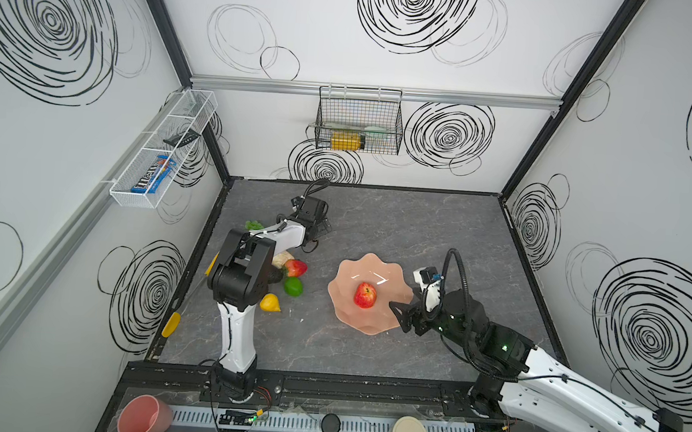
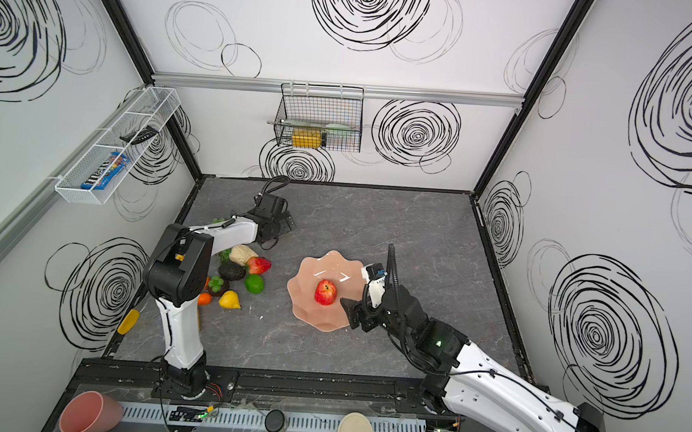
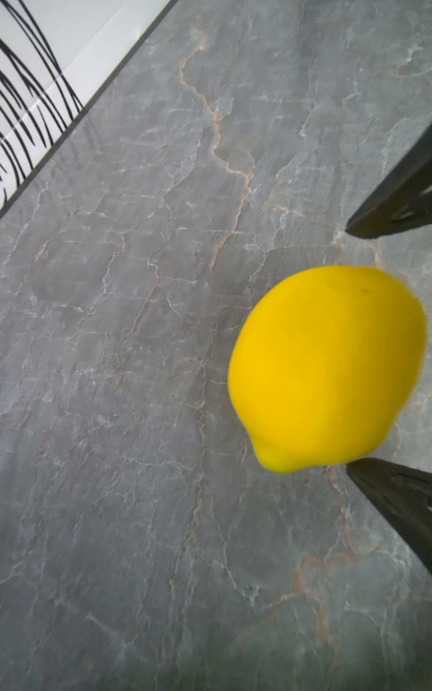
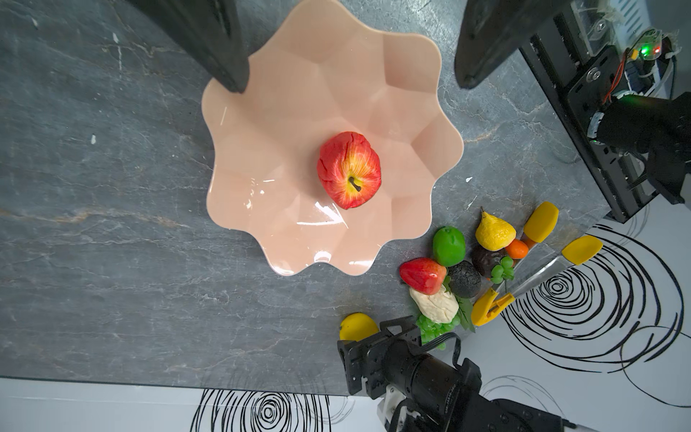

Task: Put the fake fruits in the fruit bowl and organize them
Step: 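Reach the left gripper down over the yellow lemon and close on it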

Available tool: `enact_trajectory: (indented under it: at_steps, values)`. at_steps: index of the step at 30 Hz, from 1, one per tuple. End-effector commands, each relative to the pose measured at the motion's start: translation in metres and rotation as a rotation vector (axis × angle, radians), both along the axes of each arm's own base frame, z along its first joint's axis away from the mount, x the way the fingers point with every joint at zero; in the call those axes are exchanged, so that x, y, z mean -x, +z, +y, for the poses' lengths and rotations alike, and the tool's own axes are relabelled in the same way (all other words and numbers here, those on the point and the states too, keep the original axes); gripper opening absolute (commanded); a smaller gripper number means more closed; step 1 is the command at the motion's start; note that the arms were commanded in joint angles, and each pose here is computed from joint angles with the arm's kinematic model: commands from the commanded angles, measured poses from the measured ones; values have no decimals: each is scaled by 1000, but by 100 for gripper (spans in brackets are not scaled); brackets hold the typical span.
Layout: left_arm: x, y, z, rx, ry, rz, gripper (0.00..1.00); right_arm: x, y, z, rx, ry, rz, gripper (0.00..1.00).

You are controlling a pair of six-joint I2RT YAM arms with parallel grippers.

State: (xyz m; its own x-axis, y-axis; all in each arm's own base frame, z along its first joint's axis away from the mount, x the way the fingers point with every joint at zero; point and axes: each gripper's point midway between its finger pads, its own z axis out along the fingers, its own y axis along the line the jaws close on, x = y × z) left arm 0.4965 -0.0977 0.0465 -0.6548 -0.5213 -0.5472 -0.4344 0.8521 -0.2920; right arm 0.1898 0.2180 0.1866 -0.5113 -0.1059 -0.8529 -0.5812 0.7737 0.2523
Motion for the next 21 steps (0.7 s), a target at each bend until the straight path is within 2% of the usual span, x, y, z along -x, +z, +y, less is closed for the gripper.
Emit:
enact_trajectory:
  at_steps: [1, 7, 12, 18, 21]
  values:
    - [-16, 1, 2, 24, 18, -19, 96, -2, -2, 1, -9, -10, 0, 90]
    - [-27, -4, 8, -6, 14, -11, 98, -3, -2, 0, -5, -12, 0, 91]
    - [-33, -5, 11, 14, 2, -17, 83, -4, -4, 1, 2, -13, 6, 91]
    - [-36, -2, 10, 41, -15, -34, 69, -5, -5, 3, 6, -12, 13, 91]
    - [-36, 7, 4, 84, -30, -64, 65, -5, -6, 5, -2, -13, 23, 91]
